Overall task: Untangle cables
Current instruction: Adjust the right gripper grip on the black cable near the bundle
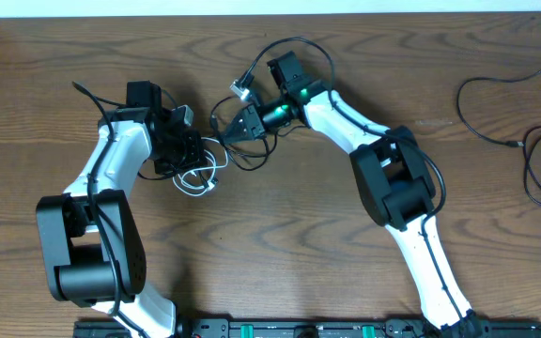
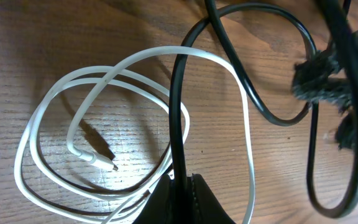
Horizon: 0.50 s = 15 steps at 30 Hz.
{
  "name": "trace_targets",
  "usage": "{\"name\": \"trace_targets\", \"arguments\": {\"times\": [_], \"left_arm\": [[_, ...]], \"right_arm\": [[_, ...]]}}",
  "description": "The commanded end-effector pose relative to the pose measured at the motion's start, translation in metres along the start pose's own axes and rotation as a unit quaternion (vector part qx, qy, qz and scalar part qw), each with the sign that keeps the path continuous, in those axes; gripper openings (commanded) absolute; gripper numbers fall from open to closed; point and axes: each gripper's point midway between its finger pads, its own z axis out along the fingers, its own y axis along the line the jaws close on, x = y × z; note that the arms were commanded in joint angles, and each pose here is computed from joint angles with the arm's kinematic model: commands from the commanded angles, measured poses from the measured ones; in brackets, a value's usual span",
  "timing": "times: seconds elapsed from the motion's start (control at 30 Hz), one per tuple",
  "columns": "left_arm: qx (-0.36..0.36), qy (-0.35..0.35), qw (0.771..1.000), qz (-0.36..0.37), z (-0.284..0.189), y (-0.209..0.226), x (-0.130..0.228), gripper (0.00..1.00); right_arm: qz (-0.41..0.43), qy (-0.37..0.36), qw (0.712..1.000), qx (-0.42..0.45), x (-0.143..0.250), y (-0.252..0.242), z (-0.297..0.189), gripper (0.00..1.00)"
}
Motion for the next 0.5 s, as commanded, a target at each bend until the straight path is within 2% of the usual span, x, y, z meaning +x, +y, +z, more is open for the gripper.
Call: {"name": "trace_targets", "arguments": {"times": [0.0, 0.1, 0.33, 0.47], "left_arm": [[-0.003, -0.001, 1.0, 0.01, 0.0, 0.0, -0.001, 0.07], [-0.003, -0.001, 1.0, 0.01, 0.0, 0.0, -0.001, 0.07], [-0.003, -0.001, 1.0, 0.01, 0.0, 0.0, -0.001, 0.07], [-0.003, -0.001, 1.0, 0.01, 0.0, 0.0, -0.001, 0.07]], "right_arm": [[-0.032, -0.018, 0.999, 0.038, -0.012, 0.002, -0.012, 0.25], [-0.036, -0.021, 0.991, 0.127, -0.009, -0.029, -0.014, 0.25], [-0.066, -0.002, 0.972, 0.226, 0.001, -0.053, -0.001, 0.25], [-0.062, 0.015, 0.973, 0.223, 0.011, -0.048, 0.009, 0.26]]}}
